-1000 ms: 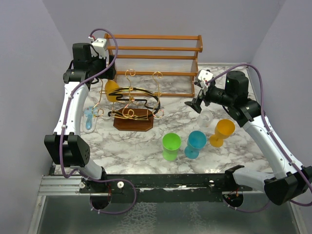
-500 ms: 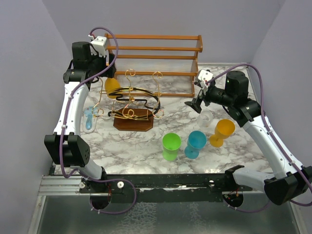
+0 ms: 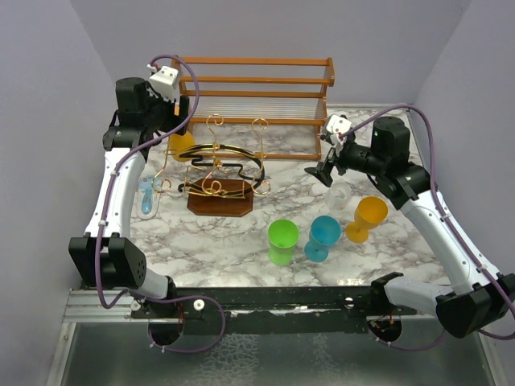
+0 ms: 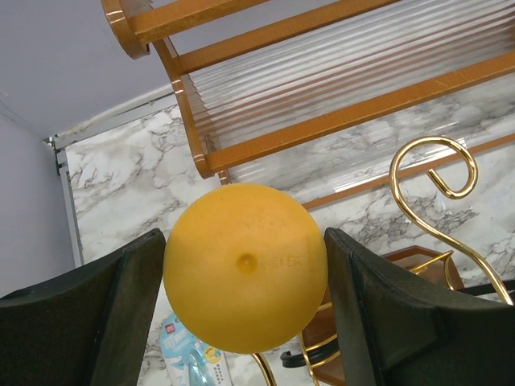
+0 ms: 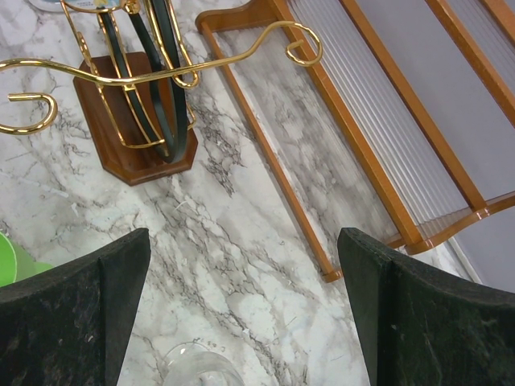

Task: Place the wine glass upside down on the wine glass rack

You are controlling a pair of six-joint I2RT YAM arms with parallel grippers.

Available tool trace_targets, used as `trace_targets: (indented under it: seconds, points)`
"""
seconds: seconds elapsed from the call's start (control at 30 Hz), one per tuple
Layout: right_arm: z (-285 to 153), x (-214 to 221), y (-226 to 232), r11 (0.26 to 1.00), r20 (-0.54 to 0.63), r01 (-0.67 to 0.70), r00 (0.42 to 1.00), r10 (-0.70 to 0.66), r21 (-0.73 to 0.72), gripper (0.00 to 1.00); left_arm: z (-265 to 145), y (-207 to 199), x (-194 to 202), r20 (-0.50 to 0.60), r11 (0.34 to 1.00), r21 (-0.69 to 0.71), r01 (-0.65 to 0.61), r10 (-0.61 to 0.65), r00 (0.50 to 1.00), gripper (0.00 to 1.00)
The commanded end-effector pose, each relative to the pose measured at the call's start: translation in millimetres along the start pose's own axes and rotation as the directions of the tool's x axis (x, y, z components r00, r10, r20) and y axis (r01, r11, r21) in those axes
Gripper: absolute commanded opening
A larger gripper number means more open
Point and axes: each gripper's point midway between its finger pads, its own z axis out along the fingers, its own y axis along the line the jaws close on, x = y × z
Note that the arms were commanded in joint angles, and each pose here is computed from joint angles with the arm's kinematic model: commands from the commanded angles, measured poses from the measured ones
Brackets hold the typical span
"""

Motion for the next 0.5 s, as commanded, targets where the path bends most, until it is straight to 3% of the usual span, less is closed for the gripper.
trace_targets:
  seconds: [0.0, 0.47]
  points:
    - [3.6, -1.5, 0.8, 1.0, 0.014, 0.013, 1.0, -0.013, -0.013, 0.99, -7.7, -3.5, -15.6, 0.078, 0.998, 0.021, -0.059, 0.057, 0.995, 0.64]
    - [3.8, -1.1, 1.3, 1.0, 0.012, 0.009, 1.0, -0.009, -0.016, 1.0, -1.5, -5.9, 8.1, 0.028, 0.996, 0.038, -0.082, 0.081, 0.996, 0.71]
